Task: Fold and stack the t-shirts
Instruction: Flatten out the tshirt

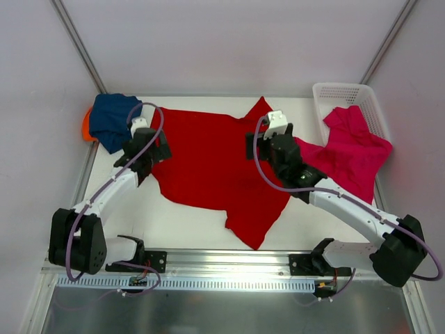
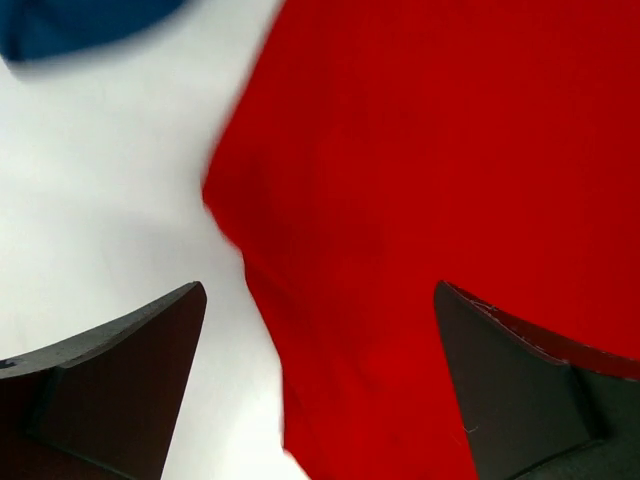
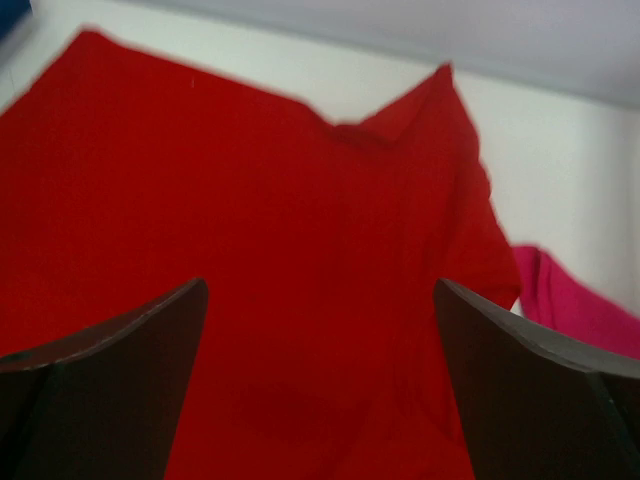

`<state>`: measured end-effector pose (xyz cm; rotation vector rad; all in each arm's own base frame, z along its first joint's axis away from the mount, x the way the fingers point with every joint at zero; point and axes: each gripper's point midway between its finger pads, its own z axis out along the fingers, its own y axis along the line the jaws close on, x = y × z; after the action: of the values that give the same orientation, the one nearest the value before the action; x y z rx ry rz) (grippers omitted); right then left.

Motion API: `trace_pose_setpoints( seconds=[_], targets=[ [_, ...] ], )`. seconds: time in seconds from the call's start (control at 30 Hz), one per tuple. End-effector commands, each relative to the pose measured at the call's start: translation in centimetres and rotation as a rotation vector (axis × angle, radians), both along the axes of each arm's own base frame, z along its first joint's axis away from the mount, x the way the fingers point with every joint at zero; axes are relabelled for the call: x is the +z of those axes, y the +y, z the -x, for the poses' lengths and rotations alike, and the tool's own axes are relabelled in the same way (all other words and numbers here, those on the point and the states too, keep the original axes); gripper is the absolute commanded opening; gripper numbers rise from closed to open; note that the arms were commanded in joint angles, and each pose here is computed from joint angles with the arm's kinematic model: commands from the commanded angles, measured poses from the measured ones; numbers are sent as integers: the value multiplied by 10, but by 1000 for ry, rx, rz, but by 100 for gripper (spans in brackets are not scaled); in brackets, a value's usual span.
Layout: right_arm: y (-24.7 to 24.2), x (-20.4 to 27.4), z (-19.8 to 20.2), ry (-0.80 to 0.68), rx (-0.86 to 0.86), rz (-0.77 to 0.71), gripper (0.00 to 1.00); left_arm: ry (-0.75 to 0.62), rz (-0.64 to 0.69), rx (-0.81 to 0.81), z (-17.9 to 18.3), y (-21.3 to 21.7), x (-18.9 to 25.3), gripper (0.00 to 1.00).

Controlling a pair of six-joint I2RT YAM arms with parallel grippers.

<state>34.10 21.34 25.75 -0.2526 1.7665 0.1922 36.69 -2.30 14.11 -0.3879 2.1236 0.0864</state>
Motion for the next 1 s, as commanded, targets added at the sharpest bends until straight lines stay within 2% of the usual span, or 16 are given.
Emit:
trace_pose_setpoints(
  seconds=[0.0, 0.13, 0.27, 0.33, 0.4, 0.6, 0.73, 0.83, 0.97],
  targets=[
    [-9, -14, 26, 71, -20, -25, 100, 33, 220, 136, 42, -13, -22, 99],
    [-23, -17, 45, 73, -27, -43, 100, 81, 347, 188, 82, -27, -61, 98],
    [-39, -27, 59, 80, -45, -47, 99, 70, 396, 181, 101, -34, -70, 84],
    [-44, -29, 62, 82, -57, -47, 99, 64, 418, 166, 108, -39, -71, 62],
    [-50, -33, 64, 91, -71, -34, 99, 66, 434, 165, 111, -41, -73, 46],
    [-53, -35, 66, 94, -70, -7, 99, 128, 405, 220, 114, -38, -94, 41],
    [-54, -38, 65, 101, -73, 21, 99, 157, 379, 239, 114, -37, -102, 43],
    [-55, -42, 63, 105, -80, 39, 100, 165, 338, 270, 117, -29, -110, 67],
    [-56, -50, 61, 117, -89, 71, 99, 177, 318, 301, 120, -24, -119, 73]
  ],
)
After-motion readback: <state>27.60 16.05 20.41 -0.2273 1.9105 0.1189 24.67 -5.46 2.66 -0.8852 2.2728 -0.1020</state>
